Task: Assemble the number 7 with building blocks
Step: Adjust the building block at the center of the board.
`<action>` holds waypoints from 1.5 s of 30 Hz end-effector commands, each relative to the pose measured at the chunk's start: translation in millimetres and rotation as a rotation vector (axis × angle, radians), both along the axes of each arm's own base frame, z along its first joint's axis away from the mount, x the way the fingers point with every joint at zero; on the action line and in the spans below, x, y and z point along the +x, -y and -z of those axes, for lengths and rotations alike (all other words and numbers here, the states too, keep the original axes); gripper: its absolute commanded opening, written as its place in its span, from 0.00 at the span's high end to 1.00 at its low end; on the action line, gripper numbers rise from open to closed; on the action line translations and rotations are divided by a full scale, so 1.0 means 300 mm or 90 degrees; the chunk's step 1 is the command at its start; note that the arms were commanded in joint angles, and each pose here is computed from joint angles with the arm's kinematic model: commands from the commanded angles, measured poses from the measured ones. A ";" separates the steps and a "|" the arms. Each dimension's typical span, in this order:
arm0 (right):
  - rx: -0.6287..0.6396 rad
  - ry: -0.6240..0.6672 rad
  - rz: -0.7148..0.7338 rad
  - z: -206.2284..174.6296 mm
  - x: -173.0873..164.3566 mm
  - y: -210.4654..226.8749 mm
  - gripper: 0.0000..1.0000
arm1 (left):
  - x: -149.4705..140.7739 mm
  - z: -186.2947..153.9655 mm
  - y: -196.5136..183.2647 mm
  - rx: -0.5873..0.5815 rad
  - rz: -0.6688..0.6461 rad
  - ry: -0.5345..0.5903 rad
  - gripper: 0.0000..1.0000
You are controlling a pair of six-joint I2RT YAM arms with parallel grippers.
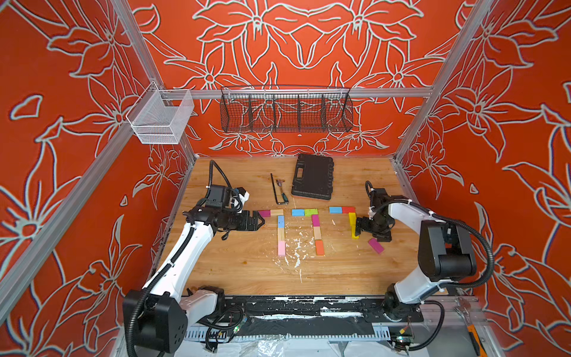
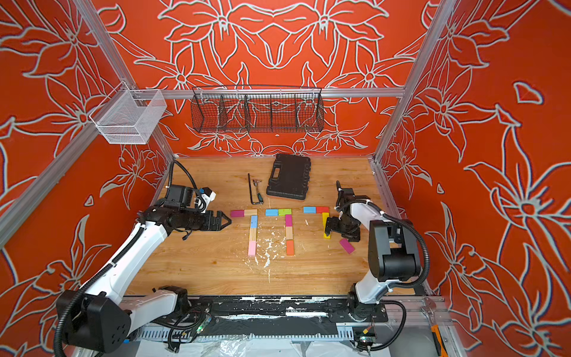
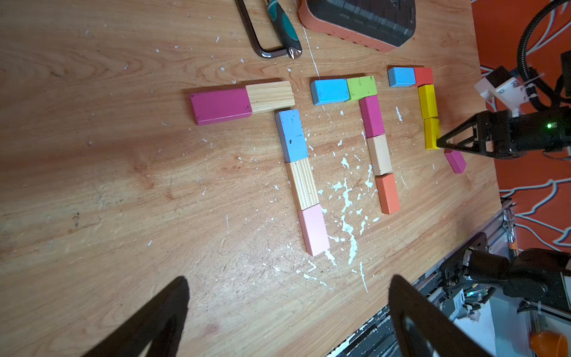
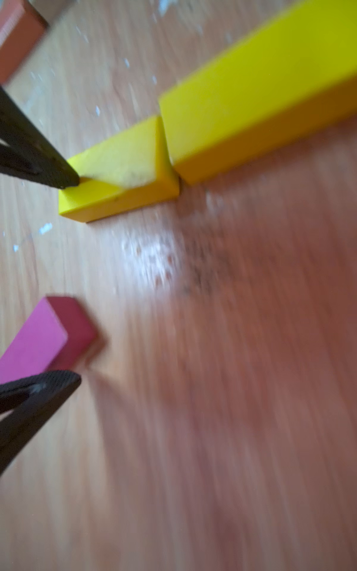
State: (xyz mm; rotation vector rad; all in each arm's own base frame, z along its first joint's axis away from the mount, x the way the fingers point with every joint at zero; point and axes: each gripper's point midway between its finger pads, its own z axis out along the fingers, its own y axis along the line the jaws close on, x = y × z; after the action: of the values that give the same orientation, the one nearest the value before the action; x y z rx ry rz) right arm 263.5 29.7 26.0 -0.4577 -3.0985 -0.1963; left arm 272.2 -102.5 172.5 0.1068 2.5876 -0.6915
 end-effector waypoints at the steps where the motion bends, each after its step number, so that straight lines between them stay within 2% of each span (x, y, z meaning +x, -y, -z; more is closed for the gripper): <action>1: 0.083 -0.059 0.018 0.046 -0.107 -0.078 0.08 | -0.006 -0.021 -0.004 0.001 0.006 0.012 0.02; 5: 0.129 -0.049 0.036 0.042 -0.136 -0.119 0.11 | -0.006 -0.021 -0.005 0.000 0.005 0.011 0.02; 9: 0.058 -0.029 0.043 0.024 -0.144 -0.060 0.11 | -0.007 -0.023 -0.004 -0.001 0.006 0.013 0.02; 14: 0.019 0.008 0.032 -0.006 -0.118 -0.074 0.11 | -0.007 -0.024 -0.003 -0.002 0.006 0.013 0.02; 20: -0.015 0.037 0.010 0.006 -0.035 -0.149 0.10 | -0.007 -0.023 -0.004 -0.001 0.006 0.012 0.02; 25: -0.079 0.037 0.003 0.034 0.017 -0.117 0.10 | -0.009 -0.019 -0.005 0.000 0.005 0.011 0.02; 37: -0.132 0.021 -0.025 0.035 -0.001 -0.067 0.15 | -0.007 -0.014 -0.006 0.002 0.004 0.008 0.02; 45: -0.137 0.021 -0.026 0.027 -0.001 -0.042 0.20 | -0.007 -0.015 -0.007 0.003 0.004 0.008 0.02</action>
State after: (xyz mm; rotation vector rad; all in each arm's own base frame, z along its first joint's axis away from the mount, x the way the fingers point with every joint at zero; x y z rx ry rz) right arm 272.2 57.1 19.9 -0.3930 -3.1976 0.0321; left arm 271.3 -102.4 172.6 0.1056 2.5896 -0.6913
